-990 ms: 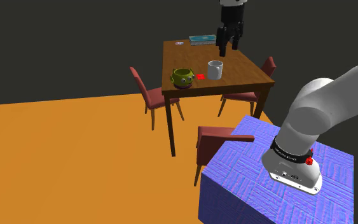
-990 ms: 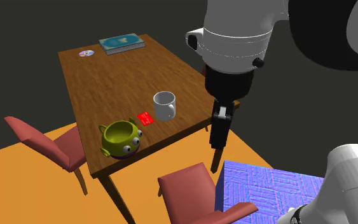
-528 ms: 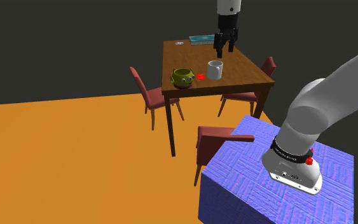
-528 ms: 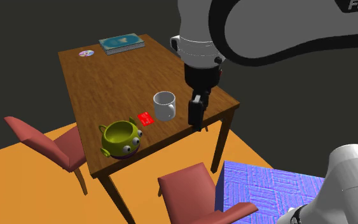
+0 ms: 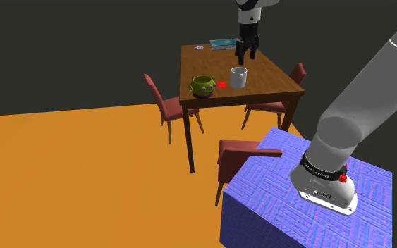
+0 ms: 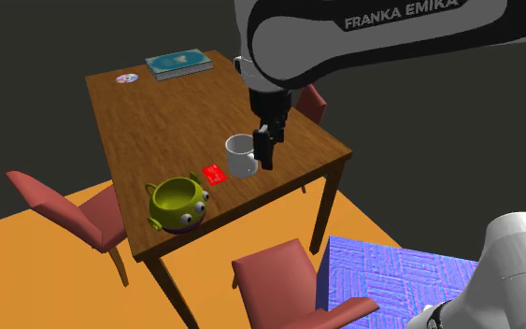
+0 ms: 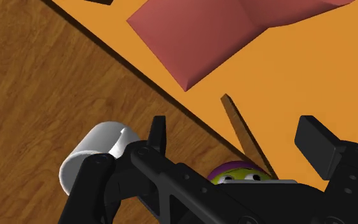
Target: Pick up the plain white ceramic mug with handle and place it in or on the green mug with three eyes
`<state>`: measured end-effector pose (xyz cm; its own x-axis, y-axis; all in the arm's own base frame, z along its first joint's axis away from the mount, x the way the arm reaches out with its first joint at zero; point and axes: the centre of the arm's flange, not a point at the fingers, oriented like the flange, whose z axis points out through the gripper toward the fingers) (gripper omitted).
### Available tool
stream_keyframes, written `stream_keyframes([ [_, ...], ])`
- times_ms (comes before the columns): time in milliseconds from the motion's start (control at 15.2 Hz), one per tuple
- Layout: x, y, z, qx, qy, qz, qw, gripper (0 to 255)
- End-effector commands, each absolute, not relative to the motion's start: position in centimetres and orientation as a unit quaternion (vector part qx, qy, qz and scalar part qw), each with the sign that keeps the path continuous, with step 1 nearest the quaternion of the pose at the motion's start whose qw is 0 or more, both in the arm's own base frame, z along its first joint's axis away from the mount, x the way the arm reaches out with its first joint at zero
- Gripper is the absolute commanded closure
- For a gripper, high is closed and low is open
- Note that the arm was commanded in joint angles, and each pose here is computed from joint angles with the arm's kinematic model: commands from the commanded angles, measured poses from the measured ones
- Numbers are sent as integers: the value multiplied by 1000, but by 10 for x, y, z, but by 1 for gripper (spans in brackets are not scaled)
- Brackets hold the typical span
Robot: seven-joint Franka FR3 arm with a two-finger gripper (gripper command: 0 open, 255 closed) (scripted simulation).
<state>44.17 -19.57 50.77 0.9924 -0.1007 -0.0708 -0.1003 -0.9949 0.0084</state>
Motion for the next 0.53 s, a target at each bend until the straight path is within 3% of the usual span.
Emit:
stream_keyframes([
  [0,452,-216,494,998,-52,-37,2,0],
  [462,496,-290,456,997,-57,-43,-2,0],
])
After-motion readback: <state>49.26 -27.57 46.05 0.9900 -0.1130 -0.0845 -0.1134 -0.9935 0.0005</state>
